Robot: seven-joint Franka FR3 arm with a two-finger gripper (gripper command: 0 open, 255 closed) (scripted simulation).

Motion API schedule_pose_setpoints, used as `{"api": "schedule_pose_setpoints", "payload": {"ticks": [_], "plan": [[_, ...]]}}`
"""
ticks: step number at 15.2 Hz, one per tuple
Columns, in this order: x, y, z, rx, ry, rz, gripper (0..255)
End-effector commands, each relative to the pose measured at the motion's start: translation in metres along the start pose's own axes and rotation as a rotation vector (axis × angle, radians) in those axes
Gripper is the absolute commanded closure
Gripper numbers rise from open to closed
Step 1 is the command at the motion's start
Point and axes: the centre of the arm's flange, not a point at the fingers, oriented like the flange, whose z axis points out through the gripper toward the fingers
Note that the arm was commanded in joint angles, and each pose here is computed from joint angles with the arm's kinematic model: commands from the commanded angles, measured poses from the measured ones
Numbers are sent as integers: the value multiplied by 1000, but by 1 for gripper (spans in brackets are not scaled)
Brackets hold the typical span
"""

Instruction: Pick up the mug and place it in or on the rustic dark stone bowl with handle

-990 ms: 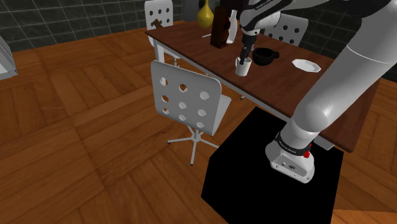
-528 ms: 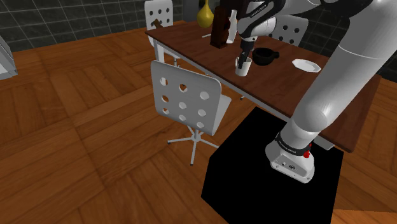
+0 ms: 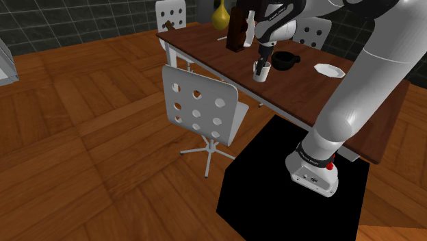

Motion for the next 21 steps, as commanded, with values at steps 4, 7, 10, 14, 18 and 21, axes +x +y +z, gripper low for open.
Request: {"api": "schedule_pose_setpoints", "payload": {"ticks": [4, 7, 10, 14, 18, 21], "plan": [[0, 0, 0, 0, 0, 0, 255], [0, 0, 0, 0, 0, 0, 255], [0, 0, 0, 0, 0, 0, 255], [0, 1, -16, 0, 0, 0, 255], [-1, 2, -37, 0, 0, 0, 255], [-1, 3, -53, 0, 0, 0, 255]]}}
